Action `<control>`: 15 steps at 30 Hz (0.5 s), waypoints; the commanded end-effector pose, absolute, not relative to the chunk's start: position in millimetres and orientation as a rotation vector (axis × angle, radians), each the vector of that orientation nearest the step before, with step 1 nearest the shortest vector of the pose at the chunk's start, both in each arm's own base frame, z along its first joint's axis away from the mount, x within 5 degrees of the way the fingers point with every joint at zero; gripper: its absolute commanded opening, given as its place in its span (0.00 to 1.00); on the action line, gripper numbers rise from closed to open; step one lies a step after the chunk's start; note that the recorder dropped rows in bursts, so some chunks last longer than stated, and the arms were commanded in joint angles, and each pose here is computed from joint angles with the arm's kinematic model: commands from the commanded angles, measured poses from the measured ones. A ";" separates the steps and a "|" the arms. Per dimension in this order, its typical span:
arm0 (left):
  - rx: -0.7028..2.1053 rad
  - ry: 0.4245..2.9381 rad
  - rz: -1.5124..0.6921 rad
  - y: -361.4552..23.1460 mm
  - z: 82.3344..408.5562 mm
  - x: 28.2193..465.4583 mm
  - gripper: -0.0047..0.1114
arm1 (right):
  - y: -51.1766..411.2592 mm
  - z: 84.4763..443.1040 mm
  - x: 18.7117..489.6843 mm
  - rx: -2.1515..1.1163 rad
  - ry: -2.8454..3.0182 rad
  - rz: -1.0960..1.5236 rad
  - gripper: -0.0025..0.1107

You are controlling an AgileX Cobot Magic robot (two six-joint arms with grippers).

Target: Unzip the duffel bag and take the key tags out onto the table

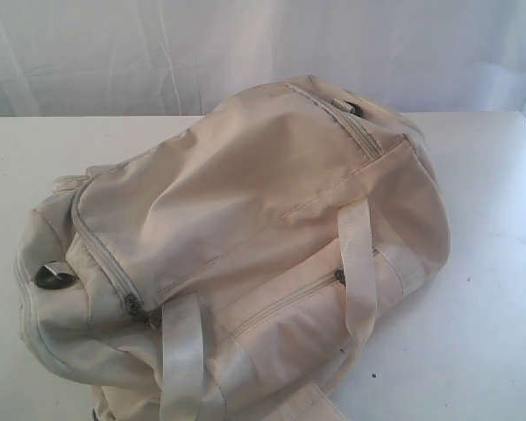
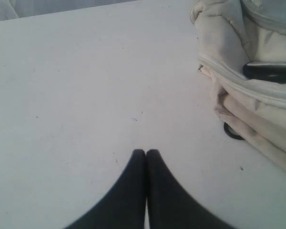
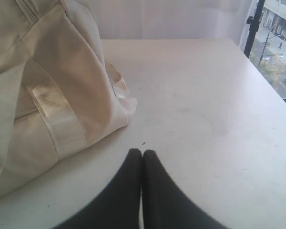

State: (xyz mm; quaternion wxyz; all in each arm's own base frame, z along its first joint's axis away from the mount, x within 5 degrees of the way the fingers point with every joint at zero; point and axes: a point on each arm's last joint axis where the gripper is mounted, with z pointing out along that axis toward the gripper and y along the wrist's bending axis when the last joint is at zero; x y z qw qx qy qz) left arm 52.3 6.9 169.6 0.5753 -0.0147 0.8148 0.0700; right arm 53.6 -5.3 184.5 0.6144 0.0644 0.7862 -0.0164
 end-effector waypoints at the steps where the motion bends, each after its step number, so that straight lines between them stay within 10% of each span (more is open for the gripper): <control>1: -0.036 1.804 0.164 7.1 177.7 54.7 0.04 | -6.2 187.9 54.4 0.135 1.759 -0.062 0.02; 15: -0.040 1.221 0.215 8.4 229.9 51.4 0.04 | -7.3 235.3 50.9 0.106 1.230 -0.089 0.02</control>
